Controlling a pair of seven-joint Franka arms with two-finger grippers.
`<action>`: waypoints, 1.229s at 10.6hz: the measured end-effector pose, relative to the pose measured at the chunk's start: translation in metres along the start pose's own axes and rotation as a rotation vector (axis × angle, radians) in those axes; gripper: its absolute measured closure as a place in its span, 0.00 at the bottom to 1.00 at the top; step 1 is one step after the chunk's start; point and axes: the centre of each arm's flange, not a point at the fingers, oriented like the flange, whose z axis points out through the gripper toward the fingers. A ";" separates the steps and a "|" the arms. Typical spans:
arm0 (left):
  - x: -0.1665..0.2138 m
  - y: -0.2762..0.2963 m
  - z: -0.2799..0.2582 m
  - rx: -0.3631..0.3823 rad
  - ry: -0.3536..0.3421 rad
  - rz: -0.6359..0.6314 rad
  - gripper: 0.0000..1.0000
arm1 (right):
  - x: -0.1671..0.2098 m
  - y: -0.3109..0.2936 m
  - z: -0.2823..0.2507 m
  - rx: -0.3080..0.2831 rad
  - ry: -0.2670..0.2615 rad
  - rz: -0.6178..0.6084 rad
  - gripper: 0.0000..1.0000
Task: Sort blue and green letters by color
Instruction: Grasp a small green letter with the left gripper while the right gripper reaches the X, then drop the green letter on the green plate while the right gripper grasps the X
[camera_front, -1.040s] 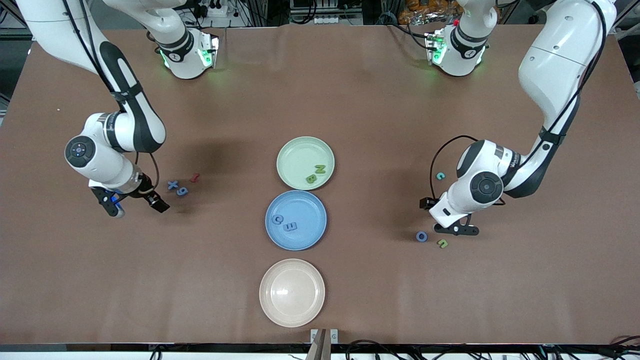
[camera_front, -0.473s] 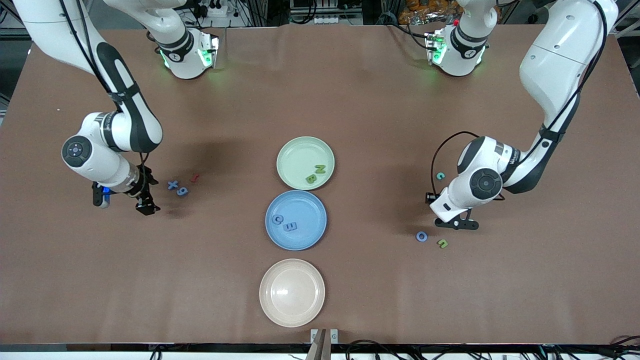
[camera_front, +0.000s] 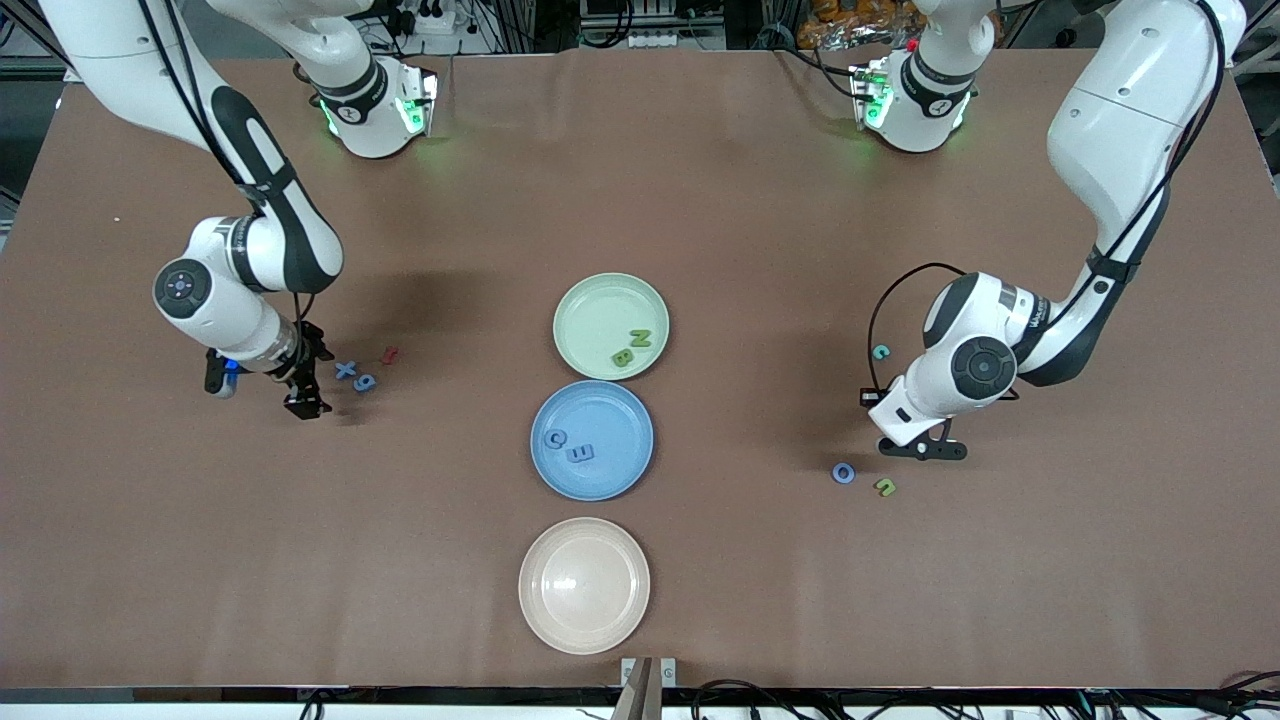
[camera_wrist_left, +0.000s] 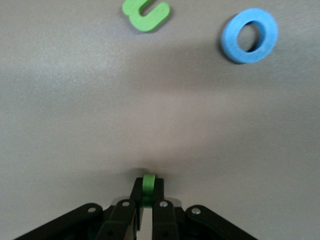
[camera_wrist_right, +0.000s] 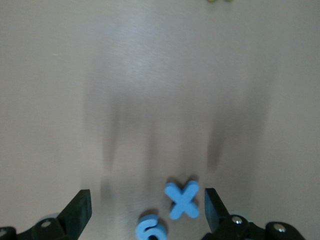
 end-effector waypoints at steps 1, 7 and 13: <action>0.000 0.005 -0.005 -0.003 0.009 0.007 0.90 | -0.003 0.006 0.005 -0.002 0.000 0.003 0.00; -0.023 0.136 -0.059 -0.104 0.071 -0.059 0.90 | -0.025 0.017 0.015 -0.011 -0.002 0.015 0.00; -0.120 0.362 -0.080 -0.179 0.076 -0.295 0.90 | -0.025 0.023 0.020 -0.006 0.007 -0.002 0.08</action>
